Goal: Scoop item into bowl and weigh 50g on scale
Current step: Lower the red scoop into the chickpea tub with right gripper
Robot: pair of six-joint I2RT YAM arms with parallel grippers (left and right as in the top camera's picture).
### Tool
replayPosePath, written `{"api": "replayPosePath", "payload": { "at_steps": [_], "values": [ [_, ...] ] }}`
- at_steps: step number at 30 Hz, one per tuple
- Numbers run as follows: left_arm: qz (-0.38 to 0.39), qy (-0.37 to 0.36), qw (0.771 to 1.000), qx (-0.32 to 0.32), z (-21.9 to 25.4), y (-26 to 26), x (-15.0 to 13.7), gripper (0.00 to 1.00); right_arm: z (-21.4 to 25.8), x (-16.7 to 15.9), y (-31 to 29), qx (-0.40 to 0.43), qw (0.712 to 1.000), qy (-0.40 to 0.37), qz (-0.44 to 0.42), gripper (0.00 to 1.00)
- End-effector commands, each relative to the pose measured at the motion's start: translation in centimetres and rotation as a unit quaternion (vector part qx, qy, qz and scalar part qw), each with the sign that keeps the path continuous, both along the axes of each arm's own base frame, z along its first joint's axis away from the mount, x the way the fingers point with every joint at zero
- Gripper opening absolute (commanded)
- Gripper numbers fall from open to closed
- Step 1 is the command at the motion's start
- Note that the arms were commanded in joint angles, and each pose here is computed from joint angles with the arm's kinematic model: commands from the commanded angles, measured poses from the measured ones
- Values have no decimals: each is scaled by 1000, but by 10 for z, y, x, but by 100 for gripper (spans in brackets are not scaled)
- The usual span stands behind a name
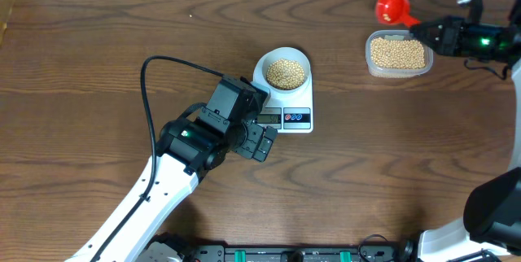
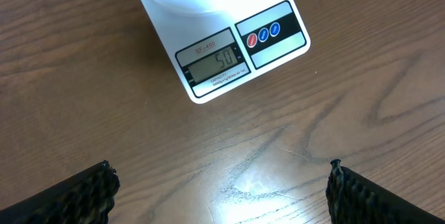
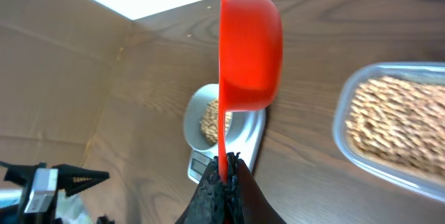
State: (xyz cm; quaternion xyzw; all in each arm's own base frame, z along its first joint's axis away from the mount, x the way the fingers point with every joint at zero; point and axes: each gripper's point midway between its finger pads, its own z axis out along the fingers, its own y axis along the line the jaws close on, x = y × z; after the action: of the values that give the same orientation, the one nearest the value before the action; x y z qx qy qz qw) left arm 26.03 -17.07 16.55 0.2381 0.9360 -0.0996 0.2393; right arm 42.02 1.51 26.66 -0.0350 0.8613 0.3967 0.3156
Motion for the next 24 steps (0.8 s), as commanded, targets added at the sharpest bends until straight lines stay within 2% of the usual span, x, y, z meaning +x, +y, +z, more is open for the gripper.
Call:
{"api": "replayPosePath", "payload": {
  "at_steps": [1,14,24],
  "values": [
    [3,-4,1000,0,3,1,2,98,8,-2,-14,-19,1000,-6,-22,1],
    [3,-4,1000,0,3,1,2,98,-7,-5,-31,-56,997,24,-52,1],
    [4,-4,1000,0,3,1,2,98,-27,-3,-41,-137,986,51,-79,1]
  ]
}}
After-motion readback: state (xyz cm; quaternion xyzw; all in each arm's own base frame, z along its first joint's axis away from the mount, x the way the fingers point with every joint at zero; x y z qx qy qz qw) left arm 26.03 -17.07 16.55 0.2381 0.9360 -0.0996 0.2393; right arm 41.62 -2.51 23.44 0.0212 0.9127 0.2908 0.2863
